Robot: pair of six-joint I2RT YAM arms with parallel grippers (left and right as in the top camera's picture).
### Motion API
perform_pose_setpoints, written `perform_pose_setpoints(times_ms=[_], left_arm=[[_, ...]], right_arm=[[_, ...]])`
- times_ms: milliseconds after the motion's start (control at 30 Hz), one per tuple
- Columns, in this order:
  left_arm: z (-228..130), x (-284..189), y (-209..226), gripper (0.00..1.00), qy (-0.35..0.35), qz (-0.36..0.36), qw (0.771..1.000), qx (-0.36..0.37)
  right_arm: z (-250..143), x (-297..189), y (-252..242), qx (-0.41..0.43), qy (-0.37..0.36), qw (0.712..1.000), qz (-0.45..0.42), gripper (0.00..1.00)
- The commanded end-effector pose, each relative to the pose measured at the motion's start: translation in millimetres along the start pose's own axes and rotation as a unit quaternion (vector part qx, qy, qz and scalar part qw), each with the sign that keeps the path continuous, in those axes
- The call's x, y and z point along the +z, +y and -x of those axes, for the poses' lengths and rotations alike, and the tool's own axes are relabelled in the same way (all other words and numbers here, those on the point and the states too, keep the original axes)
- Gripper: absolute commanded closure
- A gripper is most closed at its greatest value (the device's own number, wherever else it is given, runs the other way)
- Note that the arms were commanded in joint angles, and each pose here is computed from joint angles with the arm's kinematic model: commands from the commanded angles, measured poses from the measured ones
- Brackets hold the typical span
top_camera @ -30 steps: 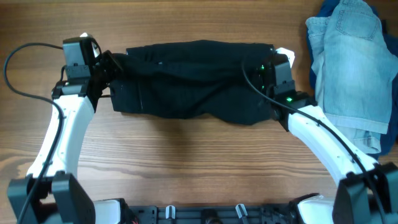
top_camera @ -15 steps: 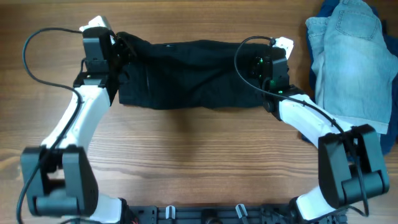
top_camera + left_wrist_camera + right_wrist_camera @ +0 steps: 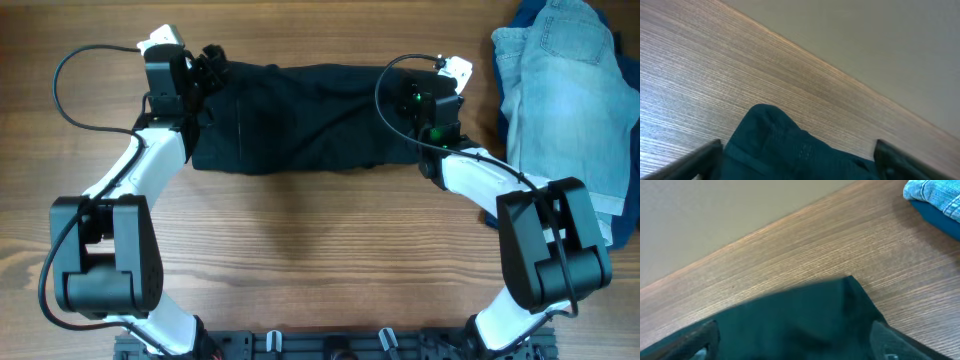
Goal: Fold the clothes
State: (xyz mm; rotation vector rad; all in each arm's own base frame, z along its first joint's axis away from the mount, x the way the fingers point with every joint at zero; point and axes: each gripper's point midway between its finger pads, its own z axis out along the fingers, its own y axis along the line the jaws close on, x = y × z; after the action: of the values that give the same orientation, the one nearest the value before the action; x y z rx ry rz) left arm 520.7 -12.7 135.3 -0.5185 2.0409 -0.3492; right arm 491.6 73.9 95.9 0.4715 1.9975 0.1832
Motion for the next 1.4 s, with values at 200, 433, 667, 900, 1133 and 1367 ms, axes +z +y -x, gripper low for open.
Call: perform_pose_setpoints(times_ms=[200, 433, 667, 900, 1133, 1367], left_arm=[[-8.5, -27.3, -25.4, 0.0, 0.058, -0.05, 0.997, 0.026], [-65.6, -43.4, -29.7, 0.0, 0.185, -0.099, 0.975, 0.072], [-66.3, -42.1, -20.9, 0.0, 0.185, -0.074, 0.977, 0.073], [-81.9, -42.7, -6.2, 0.0, 0.214, -0.044, 0.973, 0.069], [-86.2, -37.3, 6.5, 0.0, 0.217, -0.017, 0.973, 0.071], [-79.2, -57.6, 22.9, 0.0, 0.232, 0.008, 0.971, 0.052]], right_arm=[[27.7, -20.0, 71.7, -0.112, 0.107, 0.98, 0.126, 0.0], [-18.3, -31.1, 107.9, -0.149, 0.191, 0.935, 0.259, 0.0], [-66.9, 30.9, 87.7, -0.097, 0.199, 0.951, 0.218, 0.0], [-31.0, 68.1, 31.6, -0.003, 0.146, 0.98, 0.138, 0.0], [-10.0, 66.4, -25.6, 0.027, 0.178, 0.974, 0.135, 0.0], [10.2, -8.0, -62.9, -0.008, 0.264, 0.958, 0.108, 0.0]])
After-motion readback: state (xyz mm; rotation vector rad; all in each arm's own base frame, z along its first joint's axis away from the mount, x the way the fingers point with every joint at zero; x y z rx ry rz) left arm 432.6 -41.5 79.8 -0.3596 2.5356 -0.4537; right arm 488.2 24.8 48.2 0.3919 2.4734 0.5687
